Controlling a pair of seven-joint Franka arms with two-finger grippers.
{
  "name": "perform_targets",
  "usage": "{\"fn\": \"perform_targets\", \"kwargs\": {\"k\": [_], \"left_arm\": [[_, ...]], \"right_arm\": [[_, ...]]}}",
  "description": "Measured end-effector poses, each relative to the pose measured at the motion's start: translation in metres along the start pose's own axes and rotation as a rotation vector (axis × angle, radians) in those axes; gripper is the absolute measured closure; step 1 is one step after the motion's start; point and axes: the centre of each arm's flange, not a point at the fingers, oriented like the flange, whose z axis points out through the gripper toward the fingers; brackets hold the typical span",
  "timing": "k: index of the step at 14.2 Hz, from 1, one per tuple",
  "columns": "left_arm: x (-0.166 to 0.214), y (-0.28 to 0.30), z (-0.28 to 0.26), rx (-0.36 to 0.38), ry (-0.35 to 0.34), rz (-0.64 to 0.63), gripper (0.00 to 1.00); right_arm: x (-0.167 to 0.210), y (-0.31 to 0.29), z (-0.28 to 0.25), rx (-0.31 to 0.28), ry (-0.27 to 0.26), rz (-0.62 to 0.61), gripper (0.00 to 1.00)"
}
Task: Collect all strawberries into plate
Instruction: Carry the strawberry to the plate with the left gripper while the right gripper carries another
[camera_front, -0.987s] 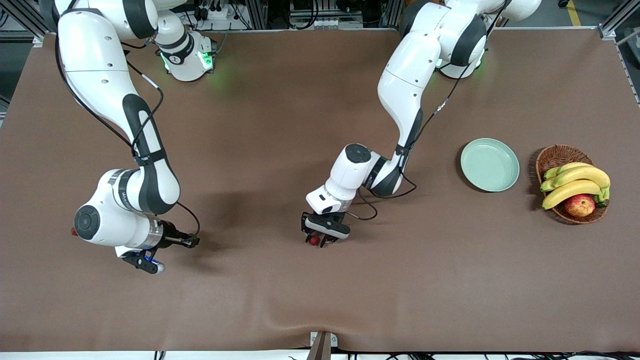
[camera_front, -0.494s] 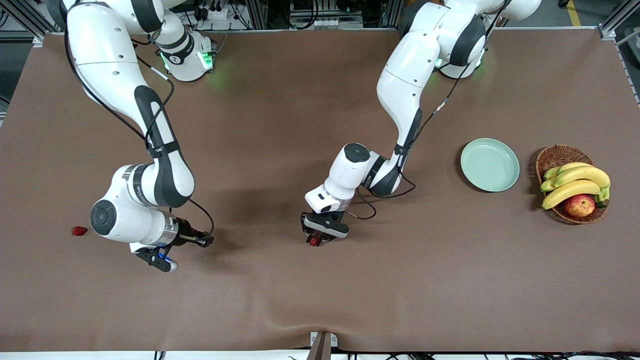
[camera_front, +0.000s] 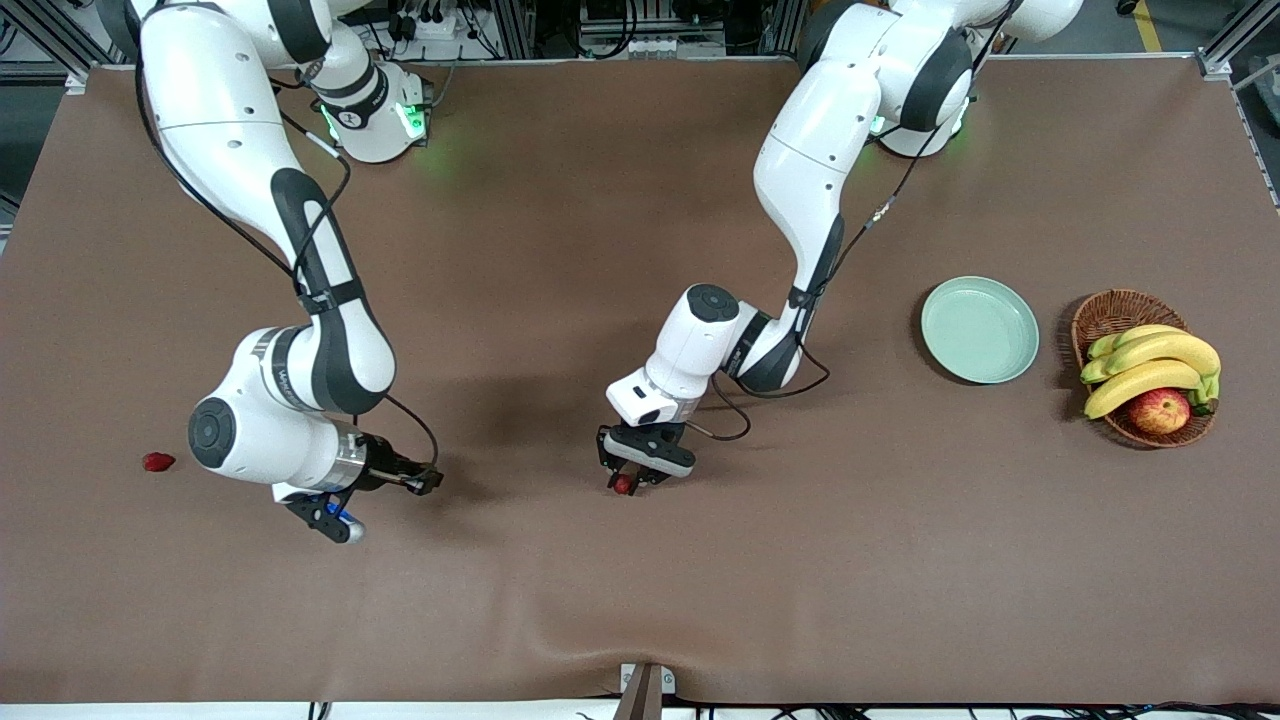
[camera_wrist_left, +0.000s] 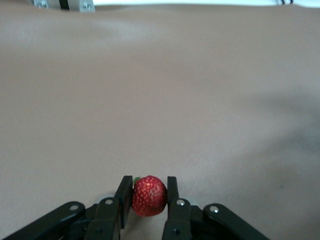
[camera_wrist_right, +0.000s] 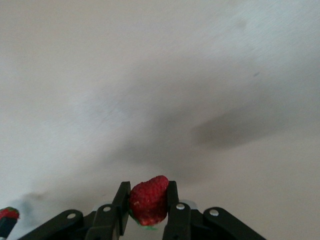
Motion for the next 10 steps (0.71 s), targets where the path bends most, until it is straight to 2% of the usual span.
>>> {"fn": "perform_targets", "kwargs": {"k": [2, 6, 10], "left_arm": [[0.014, 0.002, -0.010, 0.001, -0.003, -0.005, 0.68], [0.034, 0.001, -0.029, 0.022, -0.050, -0.019, 0.68], [0.035, -0.014, -0.042, 0.055, -0.102, -0.022, 0.68]], "right_arm": [[-0.015, -0.024, 0.005, 0.021, 0.032, 0.024, 0.67], [-0.049, -0.069, 0.017, 0.056, 0.089, 0.061, 0.67], [-0.067, -0.086, 0.025, 0.061, 0.090, 0.085, 0.67]]}}
